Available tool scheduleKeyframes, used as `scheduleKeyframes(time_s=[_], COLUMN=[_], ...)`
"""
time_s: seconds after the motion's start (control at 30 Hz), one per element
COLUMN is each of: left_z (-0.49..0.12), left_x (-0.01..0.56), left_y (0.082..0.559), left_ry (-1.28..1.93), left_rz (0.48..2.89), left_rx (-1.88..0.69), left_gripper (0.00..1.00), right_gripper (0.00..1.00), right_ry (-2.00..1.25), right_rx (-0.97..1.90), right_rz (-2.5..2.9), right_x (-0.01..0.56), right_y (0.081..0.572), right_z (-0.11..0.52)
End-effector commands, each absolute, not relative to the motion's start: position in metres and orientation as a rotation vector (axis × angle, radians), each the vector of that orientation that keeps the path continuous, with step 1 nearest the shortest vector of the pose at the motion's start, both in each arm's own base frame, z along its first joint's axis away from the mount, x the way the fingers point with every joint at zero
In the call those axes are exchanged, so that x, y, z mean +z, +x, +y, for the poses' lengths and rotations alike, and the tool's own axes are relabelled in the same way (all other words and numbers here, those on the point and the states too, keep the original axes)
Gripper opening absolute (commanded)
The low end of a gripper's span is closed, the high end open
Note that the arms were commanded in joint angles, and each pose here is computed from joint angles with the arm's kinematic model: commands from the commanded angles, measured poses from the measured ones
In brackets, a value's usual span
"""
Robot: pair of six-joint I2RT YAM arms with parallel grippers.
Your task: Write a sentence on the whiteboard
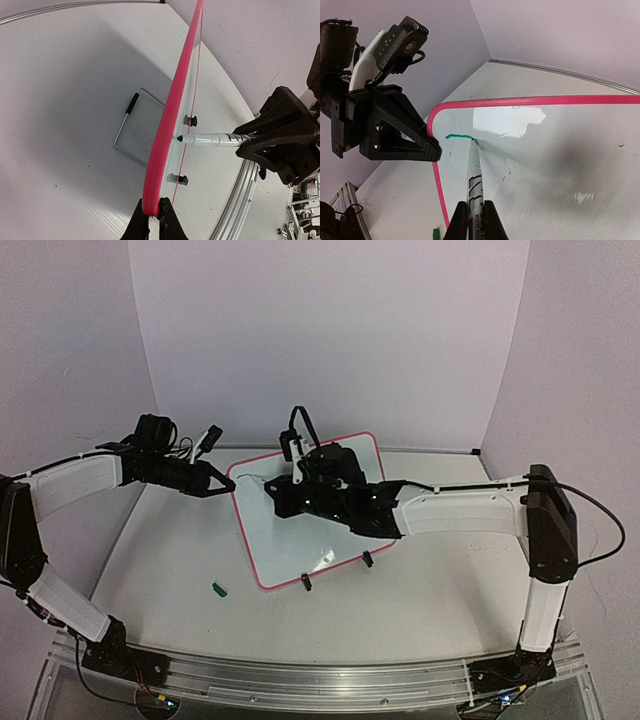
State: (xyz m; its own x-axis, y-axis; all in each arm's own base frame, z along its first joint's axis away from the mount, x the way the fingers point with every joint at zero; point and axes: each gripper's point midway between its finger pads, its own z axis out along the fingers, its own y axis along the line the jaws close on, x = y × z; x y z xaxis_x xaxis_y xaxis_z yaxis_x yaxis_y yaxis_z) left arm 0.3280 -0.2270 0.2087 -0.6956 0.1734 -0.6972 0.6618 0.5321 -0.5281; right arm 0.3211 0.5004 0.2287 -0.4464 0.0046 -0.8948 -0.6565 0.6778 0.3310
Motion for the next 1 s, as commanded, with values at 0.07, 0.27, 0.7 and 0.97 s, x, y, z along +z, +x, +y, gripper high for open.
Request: scheduleKeyframes(time_s=[0.07, 0.27, 0.7, 0.97], left_z=[-0.222, -0.222, -0.222, -0.223], left_x=[0.202, 0.201, 0.201, 0.201], left_y=[0.327, 0.327, 0.327, 0.327], left_ry=[0.712, 0.711, 0.712, 0.712], left_rz=[2.191, 2.195, 2.195, 2.195], left_rx=[-1.026, -1.027, -1.033, -1.037], left_gripper=[0.0, 0.0, 0.0, 0.0], right_gripper=[0.0, 0.0, 0.0, 0.0], right_ry=[-0.63, -0.675, -0.673, -0.654], right_rx=[0.974, 0.98, 0.939, 0.917], right_rz=[1.755, 1.778, 1.844, 1.864], right_x=[0.282, 0.277, 0.255, 0.249], right_y=[0.298, 0.296, 0.308, 0.314], right_z=[0.506, 0.515, 0.527, 0.526])
